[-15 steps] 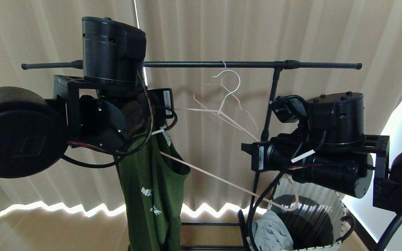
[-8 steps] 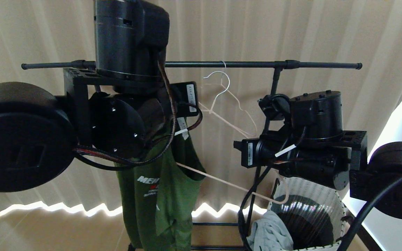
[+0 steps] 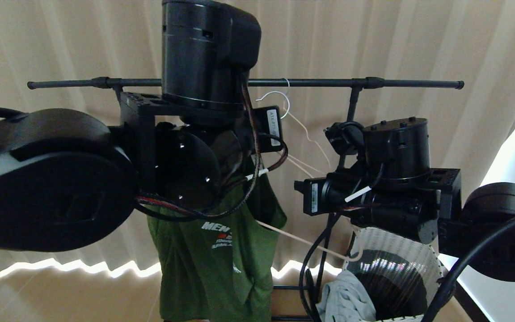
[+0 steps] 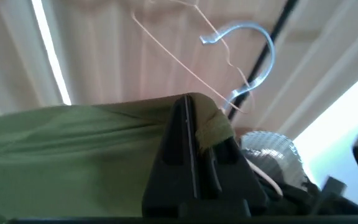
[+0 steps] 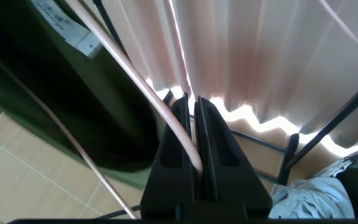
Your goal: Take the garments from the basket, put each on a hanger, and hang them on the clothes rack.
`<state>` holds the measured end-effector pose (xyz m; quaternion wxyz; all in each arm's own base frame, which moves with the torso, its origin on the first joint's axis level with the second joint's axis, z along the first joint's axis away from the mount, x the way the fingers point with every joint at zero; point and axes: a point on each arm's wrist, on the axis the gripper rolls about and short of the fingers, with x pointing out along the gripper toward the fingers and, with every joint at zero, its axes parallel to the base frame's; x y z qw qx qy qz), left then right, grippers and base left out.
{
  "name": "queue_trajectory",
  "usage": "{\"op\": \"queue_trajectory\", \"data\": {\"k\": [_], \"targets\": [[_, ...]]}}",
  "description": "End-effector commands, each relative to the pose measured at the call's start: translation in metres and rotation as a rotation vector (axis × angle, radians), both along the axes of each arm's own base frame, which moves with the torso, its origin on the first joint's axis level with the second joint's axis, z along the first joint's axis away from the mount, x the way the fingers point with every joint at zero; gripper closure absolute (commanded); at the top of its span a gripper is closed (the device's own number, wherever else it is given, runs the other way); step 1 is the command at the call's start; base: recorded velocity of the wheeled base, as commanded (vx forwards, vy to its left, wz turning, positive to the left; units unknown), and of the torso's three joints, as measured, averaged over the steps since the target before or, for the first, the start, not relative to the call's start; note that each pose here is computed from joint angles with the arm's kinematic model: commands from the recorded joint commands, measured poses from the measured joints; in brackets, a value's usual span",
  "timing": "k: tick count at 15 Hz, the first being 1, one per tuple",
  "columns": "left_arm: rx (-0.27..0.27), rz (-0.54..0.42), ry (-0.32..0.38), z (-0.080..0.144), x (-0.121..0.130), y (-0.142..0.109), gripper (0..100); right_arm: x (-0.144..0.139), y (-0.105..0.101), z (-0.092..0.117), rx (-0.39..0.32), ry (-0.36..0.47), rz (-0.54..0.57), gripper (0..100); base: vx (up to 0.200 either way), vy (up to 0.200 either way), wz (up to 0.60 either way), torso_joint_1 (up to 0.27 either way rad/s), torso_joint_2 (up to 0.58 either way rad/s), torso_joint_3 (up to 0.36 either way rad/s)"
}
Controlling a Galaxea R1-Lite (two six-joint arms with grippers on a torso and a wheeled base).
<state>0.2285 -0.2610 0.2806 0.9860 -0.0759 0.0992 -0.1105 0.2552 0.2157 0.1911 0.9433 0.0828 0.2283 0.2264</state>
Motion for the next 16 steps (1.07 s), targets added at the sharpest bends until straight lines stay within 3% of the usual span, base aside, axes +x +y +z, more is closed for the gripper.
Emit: {"op": "queue_trajectory", "data": {"k": [1, 4, 6, 9, 10, 11, 12, 15, 16], "targets": [[0.011, -0.035, 0.016, -0.006, -0.002, -0.005, 100, 0.002, 0.004, -0.001, -0.001, 0.001, 0.004, 100, 0.0, 0.0, 0.0, 0.0, 0.0, 0.0], [0.106, -0.124, 0.036, -0.014, -0.014, 0.012, 100, 0.001, 0.004, 0.001, 0.004, -0.005, 0.006, 100, 0.0, 0.0, 0.0, 0.0, 0.0, 0.0], [0.147, -0.117, 0.051, -0.022, -0.014, 0.02, 100, 0.001, 0.003, 0.001, 0.004, -0.006, 0.004, 100, 0.0, 0.0, 0.0, 0.0, 0.0, 0.0], [0.161, -0.1, 0.061, -0.025, -0.015, 0.029, 100, -0.001, 0.002, 0.002, 0.004, -0.006, 0.003, 100, 0.0, 0.0, 0.0, 0.0, 0.0, 0.0], [0.211, -0.103, 0.072, -0.032, -0.02, 0.038, 100, -0.003, 0.0, 0.007, 0.014, -0.018, 0.003, 100, 0.0, 0.0, 0.0, 0.0, 0.0, 0.0], [0.223, -0.104, 0.078, -0.035, -0.021, 0.04, 100, -0.004, -0.001, 0.008, 0.015, -0.02, 0.002, 100, 0.0, 0.0, 0.0, 0.0, 0.0, 0.0], [0.232, -0.105, 0.087, -0.039, -0.024, 0.043, 0, -0.005, -0.002, 0.008, 0.014, -0.021, -0.006, 100, 0.0, 0.0, 0.0, 0.0, 0.0, 0.0], [0.228, -0.106, 0.077, -0.038, -0.03, 0.05, 0, -0.007, -0.004, 0.007, 0.0, -0.027, -0.032, 100, 0.0, 0.0, 0.0, 0.0, 0.0, 0.0], [0.29, -0.111, 0.054, -0.038, -0.044, 0.071, 0, -0.016, -0.013, 0.011, 0.0, -0.036, -0.041, 100, 0.0, 0.0, 0.0, 0.0, 0.0, 0.0]]}}
